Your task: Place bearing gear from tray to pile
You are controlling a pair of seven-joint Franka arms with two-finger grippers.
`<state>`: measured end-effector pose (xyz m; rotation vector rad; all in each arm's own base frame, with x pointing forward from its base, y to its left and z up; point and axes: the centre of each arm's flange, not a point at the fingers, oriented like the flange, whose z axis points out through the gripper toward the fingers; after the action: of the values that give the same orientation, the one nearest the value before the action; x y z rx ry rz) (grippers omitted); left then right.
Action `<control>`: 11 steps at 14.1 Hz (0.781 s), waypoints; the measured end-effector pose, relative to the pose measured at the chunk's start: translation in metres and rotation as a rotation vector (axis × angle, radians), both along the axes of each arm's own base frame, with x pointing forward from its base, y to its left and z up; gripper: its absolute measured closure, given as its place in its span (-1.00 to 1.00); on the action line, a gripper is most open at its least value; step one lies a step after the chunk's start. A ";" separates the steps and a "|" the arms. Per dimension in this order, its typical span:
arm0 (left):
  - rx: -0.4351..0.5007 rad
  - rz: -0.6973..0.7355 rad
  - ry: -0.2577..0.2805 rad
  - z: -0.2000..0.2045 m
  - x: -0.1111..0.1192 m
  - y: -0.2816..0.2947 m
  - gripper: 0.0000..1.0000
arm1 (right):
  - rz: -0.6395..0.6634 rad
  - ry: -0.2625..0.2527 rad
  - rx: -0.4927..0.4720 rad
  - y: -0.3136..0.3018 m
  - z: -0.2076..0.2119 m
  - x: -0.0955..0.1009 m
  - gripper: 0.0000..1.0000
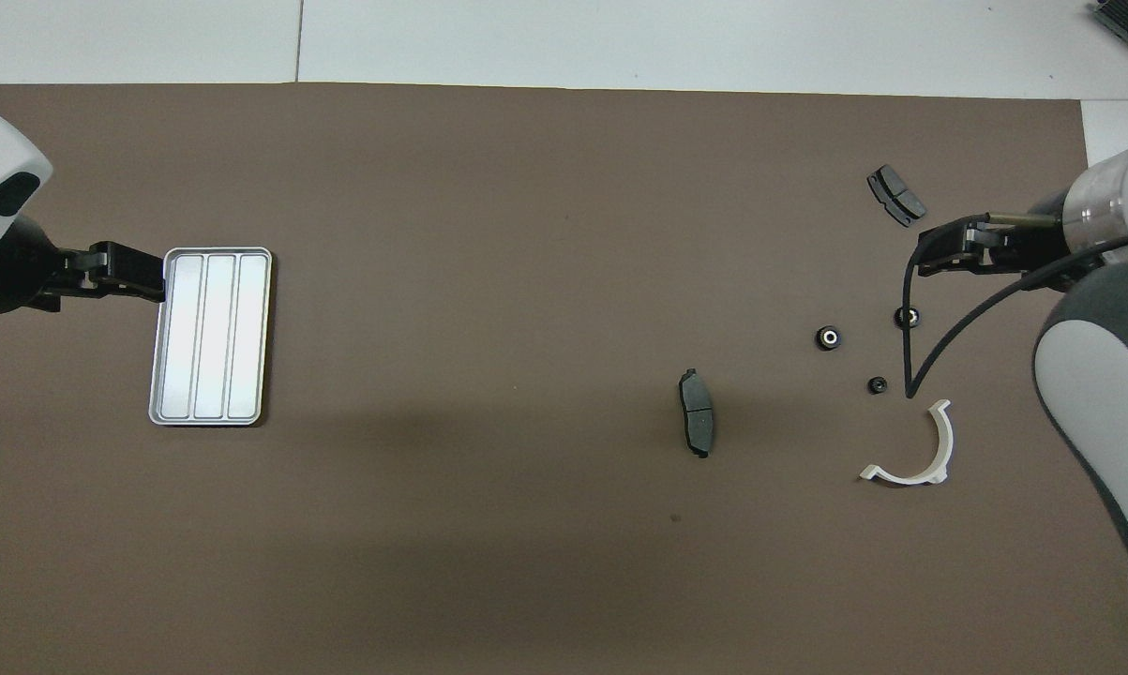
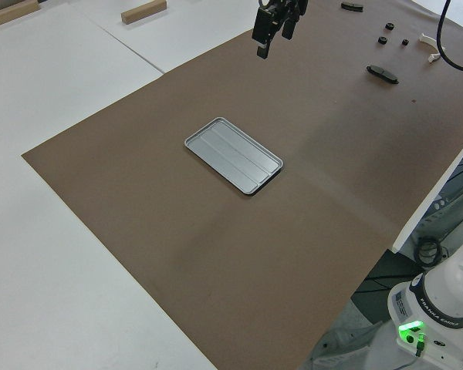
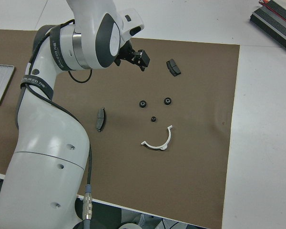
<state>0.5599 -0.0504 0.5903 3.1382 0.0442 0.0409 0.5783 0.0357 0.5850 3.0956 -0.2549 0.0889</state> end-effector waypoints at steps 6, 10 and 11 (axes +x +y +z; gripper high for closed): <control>0.000 0.000 0.000 0.000 0.000 0.000 -1.00 | 0.024 0.053 -0.001 0.006 -0.001 -0.009 -1.00; 0.000 0.000 0.000 0.000 0.000 0.000 -1.00 | 0.038 0.064 -0.002 0.003 -0.004 -0.011 -1.00; 0.000 0.000 0.000 0.000 0.000 0.000 -1.00 | 0.038 0.066 -0.002 0.003 -0.005 -0.011 -1.00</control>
<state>0.5599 -0.0503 0.5902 3.1383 0.0443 0.0404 0.5672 0.0389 0.5803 3.0949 -0.1944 -0.0122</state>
